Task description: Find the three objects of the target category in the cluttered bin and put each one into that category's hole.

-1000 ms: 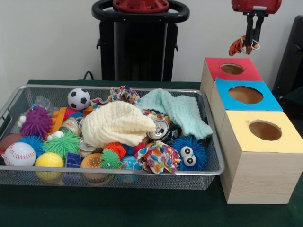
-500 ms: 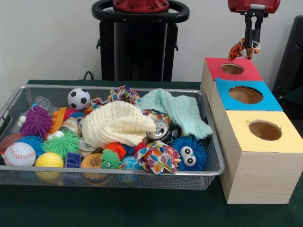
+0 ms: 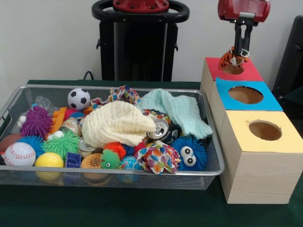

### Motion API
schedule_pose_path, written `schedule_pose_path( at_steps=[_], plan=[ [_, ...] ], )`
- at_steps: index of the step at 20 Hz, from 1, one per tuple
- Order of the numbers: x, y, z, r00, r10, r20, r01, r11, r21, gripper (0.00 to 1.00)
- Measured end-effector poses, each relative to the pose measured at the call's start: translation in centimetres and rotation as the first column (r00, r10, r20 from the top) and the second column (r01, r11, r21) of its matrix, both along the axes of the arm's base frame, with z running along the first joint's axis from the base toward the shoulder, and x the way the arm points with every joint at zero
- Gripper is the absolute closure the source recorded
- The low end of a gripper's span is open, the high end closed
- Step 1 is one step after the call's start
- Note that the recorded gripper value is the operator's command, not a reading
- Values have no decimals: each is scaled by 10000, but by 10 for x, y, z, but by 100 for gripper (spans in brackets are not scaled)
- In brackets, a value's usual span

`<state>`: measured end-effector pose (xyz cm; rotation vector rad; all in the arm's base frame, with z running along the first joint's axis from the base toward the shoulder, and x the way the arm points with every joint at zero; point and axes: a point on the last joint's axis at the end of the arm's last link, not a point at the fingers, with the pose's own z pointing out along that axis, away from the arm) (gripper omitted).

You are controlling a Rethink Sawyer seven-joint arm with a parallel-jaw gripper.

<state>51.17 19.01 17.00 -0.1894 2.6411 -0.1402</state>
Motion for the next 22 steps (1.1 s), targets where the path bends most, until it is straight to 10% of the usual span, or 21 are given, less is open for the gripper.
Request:
schedule_pose_path(
  at_steps=[22],
  plan=[
    [-37, 14, -44, 9977, 438, -525, -457, 9983, -356, 100]
  ],
)
